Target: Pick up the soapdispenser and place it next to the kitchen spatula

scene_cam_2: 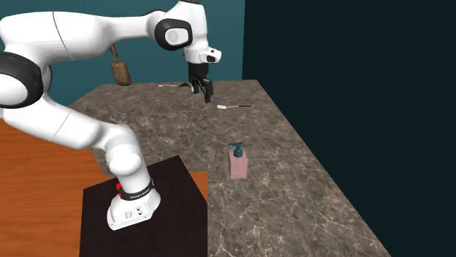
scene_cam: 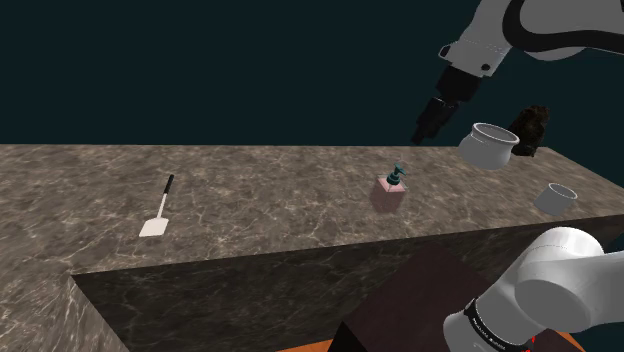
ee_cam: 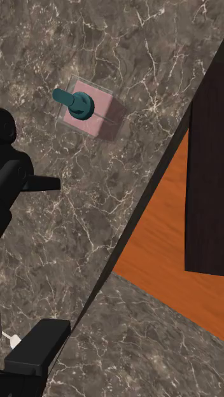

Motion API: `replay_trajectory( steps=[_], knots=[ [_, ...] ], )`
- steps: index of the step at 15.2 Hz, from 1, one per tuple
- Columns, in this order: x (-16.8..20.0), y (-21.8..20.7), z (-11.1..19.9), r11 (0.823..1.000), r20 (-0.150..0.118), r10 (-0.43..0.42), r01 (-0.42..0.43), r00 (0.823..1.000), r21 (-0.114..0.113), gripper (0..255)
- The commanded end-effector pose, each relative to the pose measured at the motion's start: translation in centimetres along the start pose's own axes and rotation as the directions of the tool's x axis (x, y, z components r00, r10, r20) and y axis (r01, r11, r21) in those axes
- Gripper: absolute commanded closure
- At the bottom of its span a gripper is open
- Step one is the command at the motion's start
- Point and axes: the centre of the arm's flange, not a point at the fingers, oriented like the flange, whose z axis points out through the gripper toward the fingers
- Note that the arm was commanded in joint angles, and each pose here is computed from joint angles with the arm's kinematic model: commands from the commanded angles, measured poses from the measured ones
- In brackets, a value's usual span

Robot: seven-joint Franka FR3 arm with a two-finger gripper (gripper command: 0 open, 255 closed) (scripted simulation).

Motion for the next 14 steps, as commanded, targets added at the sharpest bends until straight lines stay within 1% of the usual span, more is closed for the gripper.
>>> replay_trajectory(
  steps=[1,14],
  knots=[
    [0.0,0.0,0.0,1.000,0.000,0.000,0.000,1.000,0.000,0],
    [5.5,11.5,10.7,0.997,0.028,0.040,-0.039,0.999,-0.062,0]
  ],
)
